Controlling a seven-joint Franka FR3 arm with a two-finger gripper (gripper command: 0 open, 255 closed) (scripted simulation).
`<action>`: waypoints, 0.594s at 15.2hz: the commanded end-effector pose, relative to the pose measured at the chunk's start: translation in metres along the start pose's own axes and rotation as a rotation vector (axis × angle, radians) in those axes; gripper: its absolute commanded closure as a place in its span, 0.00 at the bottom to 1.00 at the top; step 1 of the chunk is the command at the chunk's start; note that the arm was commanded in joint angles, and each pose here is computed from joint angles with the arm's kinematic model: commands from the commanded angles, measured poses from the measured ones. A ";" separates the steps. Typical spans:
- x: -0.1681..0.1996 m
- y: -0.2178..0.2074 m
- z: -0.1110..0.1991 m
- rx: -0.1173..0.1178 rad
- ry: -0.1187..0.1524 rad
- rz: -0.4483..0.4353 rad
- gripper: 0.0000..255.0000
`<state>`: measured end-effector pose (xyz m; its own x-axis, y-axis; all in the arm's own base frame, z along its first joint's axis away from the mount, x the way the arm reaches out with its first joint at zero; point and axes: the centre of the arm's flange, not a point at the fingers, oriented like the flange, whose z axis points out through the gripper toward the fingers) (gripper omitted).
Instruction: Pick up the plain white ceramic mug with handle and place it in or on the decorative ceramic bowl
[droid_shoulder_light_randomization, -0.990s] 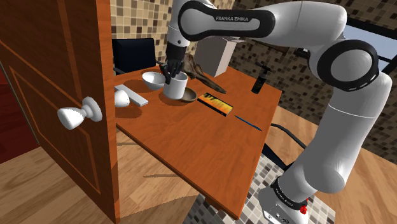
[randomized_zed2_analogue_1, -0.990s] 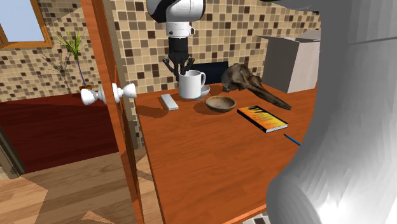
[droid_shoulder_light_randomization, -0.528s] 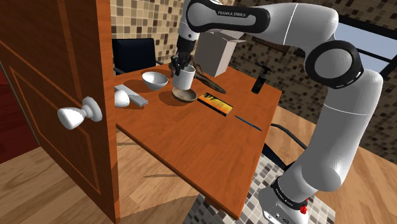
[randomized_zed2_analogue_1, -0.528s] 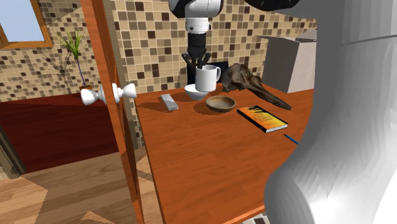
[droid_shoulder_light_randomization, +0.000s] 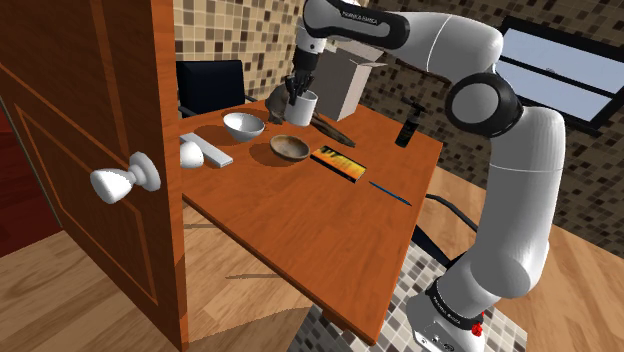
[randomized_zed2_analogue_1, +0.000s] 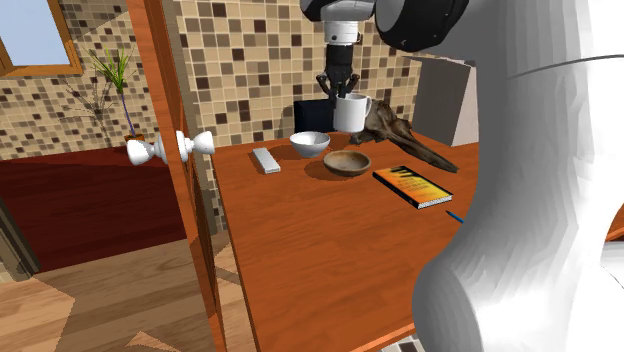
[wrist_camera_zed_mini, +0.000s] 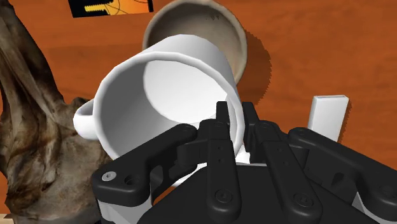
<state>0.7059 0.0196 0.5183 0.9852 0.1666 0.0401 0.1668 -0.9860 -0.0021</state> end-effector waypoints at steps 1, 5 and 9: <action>0.001 0.010 0.004 0.000 0.001 -0.001 1.00; 0.000 0.010 0.025 0.000 0.001 -0.001 1.00; 0.000 0.011 0.046 0.000 0.001 -0.001 1.00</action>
<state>0.7084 0.0105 0.4778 0.9850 0.1679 0.0394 0.1681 -0.9858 -0.0023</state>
